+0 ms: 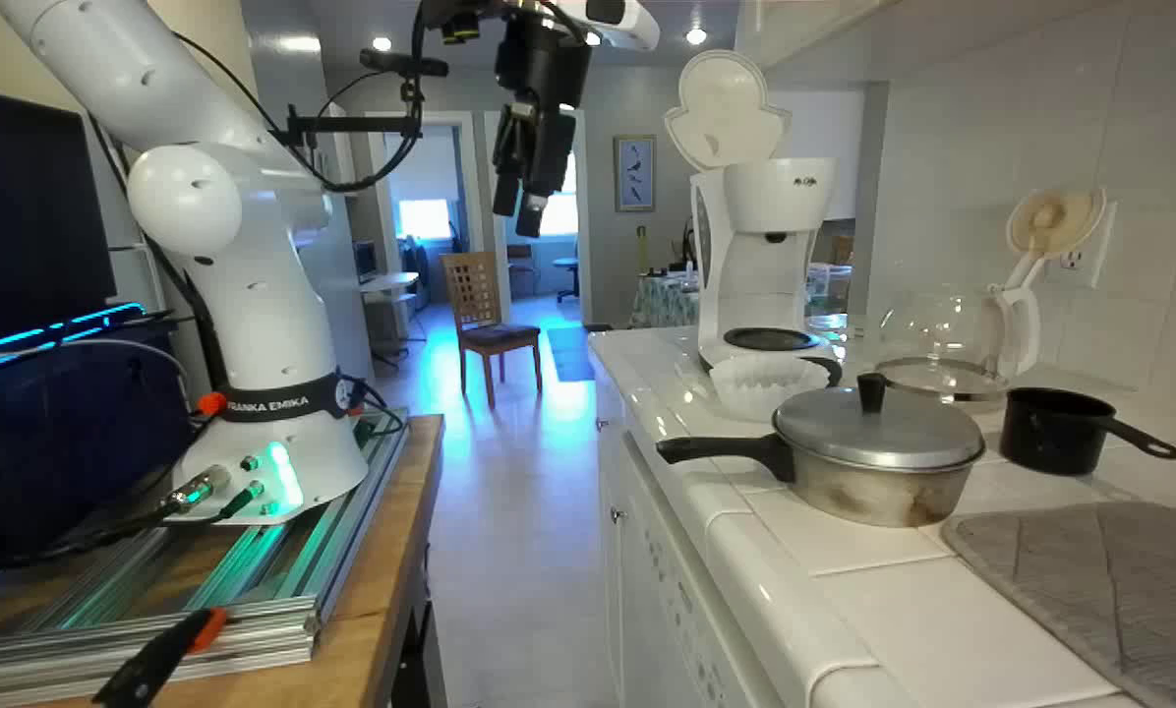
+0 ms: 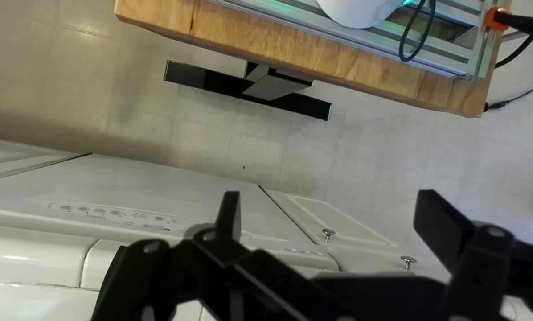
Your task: Use the grey mat to remove the lid from the pot
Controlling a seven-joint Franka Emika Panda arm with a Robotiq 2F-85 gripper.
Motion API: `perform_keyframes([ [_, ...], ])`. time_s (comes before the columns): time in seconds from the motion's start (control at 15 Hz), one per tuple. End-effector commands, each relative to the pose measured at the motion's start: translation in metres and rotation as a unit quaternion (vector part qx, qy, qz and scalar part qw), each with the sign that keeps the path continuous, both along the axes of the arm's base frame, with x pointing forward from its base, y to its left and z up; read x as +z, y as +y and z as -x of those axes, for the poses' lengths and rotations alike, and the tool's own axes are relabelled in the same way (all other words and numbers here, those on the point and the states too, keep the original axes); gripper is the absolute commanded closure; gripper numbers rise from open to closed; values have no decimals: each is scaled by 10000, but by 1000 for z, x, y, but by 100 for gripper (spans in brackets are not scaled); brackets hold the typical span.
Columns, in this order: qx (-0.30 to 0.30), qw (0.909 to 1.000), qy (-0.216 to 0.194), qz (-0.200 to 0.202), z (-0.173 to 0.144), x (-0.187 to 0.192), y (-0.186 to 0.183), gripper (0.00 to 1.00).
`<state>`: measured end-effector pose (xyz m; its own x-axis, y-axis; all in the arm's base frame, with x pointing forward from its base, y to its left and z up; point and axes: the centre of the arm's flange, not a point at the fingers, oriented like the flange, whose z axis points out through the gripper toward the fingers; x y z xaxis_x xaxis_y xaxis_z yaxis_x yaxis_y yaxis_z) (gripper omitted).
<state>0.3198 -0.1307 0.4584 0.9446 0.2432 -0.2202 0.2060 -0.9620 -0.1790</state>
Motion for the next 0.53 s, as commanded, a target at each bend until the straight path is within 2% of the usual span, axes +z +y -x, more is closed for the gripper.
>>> perform_keyframes([
  [0.0,0,10000,0,0,0,0,0,0],
  [0.33,0,10000,0,0,0,0,0,0],
  [0.47,-338,9993,-98,81,-8,-3,-18,0],
])
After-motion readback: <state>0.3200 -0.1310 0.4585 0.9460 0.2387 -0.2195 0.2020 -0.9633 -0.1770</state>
